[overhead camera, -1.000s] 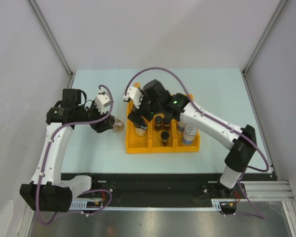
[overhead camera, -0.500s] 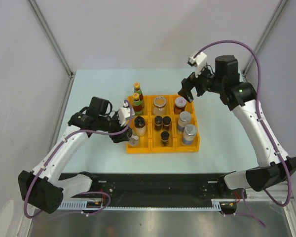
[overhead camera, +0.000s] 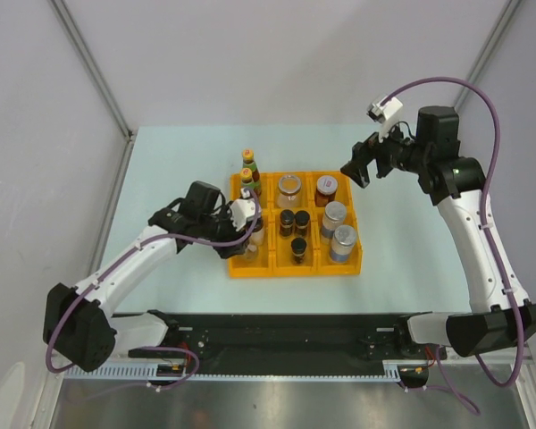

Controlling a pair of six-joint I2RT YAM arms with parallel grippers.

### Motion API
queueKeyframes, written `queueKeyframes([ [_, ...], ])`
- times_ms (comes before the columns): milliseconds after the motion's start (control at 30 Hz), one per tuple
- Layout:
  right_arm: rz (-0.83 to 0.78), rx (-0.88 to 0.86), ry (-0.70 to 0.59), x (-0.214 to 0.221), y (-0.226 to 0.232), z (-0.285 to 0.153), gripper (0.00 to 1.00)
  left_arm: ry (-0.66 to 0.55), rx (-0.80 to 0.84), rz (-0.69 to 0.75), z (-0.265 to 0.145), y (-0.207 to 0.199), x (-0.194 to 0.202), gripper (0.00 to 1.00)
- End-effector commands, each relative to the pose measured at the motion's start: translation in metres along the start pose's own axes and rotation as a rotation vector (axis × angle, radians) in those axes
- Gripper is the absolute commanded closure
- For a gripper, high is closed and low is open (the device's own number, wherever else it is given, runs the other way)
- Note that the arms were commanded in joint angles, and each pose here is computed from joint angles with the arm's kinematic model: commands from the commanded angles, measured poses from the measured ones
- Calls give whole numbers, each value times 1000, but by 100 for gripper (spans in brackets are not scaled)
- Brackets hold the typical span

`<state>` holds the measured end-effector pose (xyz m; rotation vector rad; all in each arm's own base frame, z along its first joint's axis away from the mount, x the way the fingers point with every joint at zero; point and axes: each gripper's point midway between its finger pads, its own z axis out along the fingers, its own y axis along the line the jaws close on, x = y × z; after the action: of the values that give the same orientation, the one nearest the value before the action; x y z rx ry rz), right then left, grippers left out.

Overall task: Organize the condiment bottles
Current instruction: Place the bottle in the storage box.

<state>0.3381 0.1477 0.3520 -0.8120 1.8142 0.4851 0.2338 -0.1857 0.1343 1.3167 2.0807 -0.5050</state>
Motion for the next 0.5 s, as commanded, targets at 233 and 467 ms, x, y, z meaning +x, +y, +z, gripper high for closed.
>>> queueKeyframes([
  [233, -2, -18, -41, -6, 5, -4, 0, -20, 11, 20, 23, 0, -11, 100],
  [467, -2, -17, -37, -3, 5, -3, 0, 47, 51, 22, 37, -3, 4, 89],
])
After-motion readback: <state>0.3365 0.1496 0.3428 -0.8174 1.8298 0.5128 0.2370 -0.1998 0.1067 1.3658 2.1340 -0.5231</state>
